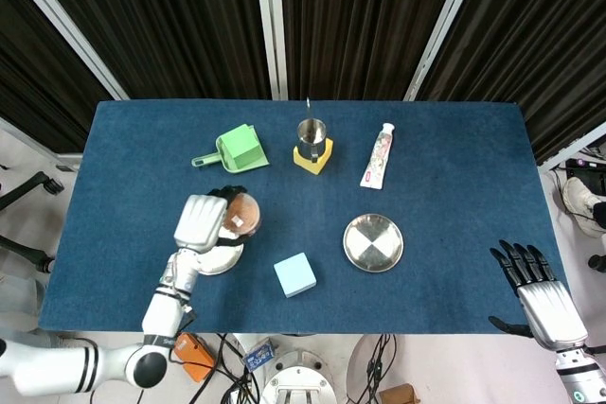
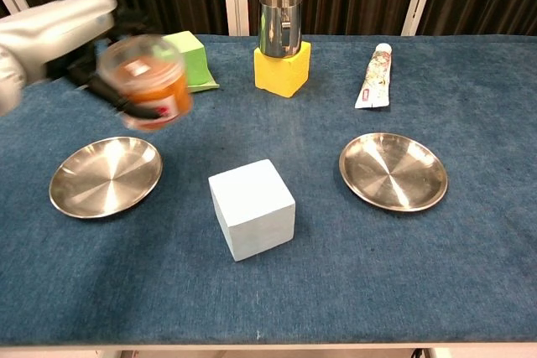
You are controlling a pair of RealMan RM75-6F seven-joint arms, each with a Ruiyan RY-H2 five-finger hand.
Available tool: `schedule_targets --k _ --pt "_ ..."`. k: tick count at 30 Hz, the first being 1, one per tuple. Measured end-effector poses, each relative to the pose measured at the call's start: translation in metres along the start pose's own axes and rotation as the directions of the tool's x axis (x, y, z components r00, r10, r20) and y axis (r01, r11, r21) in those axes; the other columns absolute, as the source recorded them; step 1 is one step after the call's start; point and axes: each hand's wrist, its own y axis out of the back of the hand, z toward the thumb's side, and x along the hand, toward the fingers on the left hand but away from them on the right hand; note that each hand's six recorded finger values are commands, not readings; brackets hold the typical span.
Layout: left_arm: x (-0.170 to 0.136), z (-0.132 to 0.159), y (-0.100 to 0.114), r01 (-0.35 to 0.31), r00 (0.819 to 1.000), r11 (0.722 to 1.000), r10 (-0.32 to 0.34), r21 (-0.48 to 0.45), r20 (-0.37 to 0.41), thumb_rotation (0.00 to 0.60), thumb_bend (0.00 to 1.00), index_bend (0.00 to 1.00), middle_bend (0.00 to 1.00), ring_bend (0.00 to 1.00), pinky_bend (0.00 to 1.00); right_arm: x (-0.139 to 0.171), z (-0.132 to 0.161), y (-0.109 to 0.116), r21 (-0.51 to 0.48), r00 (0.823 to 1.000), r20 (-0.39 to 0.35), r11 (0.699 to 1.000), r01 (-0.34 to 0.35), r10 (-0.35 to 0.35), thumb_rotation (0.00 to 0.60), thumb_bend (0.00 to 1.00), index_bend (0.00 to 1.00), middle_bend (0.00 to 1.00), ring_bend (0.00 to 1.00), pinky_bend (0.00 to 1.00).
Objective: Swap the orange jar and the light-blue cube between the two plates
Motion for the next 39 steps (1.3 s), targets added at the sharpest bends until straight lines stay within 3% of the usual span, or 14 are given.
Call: schedule_targets --k 5,13,16,22,27,30,34,39 --pt "-0.015 -0.03 -0.021 0.051 0.998 0.998 -0.049 0.032 -0.035 0.6 0.29 0.53 0.51 0.52 0.59 0.0 0.006 -0.002 0.005 1.0 -0.014 1.0 -0.003 0.003 0.531 0.16 0.0 0.0 0.0 0.0" --pt "-0.016 -0.041 -0.048 0.099 0.995 0.993 -0.098 0.057 -0.031 0.6 0.07 0.19 0.17 0.15 0.35 0.001 0.005 0.0 -0.003 1.0 -0.027 1.0 0.004 -0.004 0.531 0.16 0.0 0.0 0.0 0.0" --pt "-0.019 -0.042 -0.051 0.123 0.992 0.991 -0.121 0.059 -0.033 0.6 0.04 0.12 0.11 0.09 0.31 0.001 0.009 0.0 -0.002 0.999 -0.047 1.0 0.005 -0.005 0.532 0.16 0.0 0.0 0.0 0.0" --pt "-0.032 -0.042 -0.04 0.136 0.991 0.989 -0.135 0.059 -0.024 0.6 0.0 0.07 0.07 0.06 0.29 -0.007 0.031 -0.003 -0.016 0.99 -0.144 1.0 0.011 -0.013 0.531 0.16 0.0 0.0 0.0 0.0" --pt "-0.05 -0.042 -0.014 0.069 0.997 0.995 -0.07 0.075 0.013 0.6 0.0 0.06 0.07 0.06 0.28 -0.031 0.068 -0.004 -0.034 0.96 -0.279 0.999 -0.016 0.006 0.531 0.16 0.0 0.0 0.0 0.0" --pt "-0.068 -0.053 0.006 0.004 1.0 0.995 -0.006 0.104 0.015 0.6 0.0 0.06 0.07 0.05 0.28 -0.052 0.096 -0.007 -0.035 0.934 -0.355 0.998 -0.053 0.037 0.531 0.16 0.0 0.0 0.0 0.0" --pt "-0.098 -0.082 0.024 -0.046 0.998 0.991 0.051 0.124 -0.042 0.6 0.01 0.06 0.07 0.05 0.26 -0.085 0.139 -0.015 -0.012 0.893 -0.441 0.994 -0.109 0.092 0.531 0.16 0.0 0.0 0.0 0.0" --pt "-0.123 -0.112 0.028 -0.056 0.992 0.995 0.065 0.085 -0.109 0.6 0.02 0.06 0.07 0.05 0.25 -0.13 0.206 -0.033 0.003 0.845 -0.512 0.985 -0.173 0.15 0.531 0.16 0.0 0.0 0.0 0.0"
